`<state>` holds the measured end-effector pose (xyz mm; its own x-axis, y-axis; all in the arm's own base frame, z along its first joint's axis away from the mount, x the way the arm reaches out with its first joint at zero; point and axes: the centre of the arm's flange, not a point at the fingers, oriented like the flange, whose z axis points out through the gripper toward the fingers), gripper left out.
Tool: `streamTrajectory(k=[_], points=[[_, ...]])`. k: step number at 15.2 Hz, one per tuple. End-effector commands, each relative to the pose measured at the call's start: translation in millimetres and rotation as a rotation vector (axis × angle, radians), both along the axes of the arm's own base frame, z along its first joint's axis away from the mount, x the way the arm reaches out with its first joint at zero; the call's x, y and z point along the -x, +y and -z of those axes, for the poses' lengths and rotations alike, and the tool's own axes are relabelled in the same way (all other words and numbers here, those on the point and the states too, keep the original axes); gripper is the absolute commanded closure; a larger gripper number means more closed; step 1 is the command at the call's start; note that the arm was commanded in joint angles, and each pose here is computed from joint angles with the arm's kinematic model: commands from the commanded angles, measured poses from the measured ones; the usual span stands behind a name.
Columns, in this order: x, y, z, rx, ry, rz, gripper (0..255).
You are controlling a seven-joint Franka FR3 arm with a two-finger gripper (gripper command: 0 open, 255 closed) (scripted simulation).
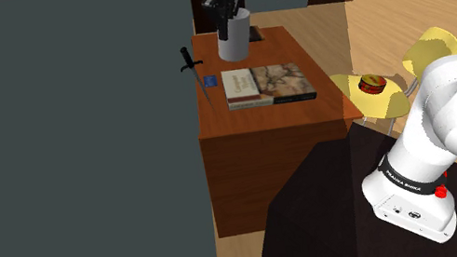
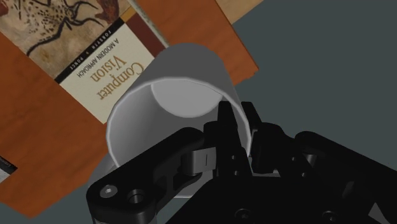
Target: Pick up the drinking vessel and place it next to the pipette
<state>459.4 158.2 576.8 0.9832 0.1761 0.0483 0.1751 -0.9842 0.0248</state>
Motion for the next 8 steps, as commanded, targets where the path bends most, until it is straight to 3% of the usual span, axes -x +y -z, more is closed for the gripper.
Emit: streamTrajectory(k=[1, 8], points=[[-0.3, -0.7, 11.1, 0.0, 0.0, 0.0, 255], [-0.3, -0.7, 48.1, 0.0, 0.0, 0.0, 255]])
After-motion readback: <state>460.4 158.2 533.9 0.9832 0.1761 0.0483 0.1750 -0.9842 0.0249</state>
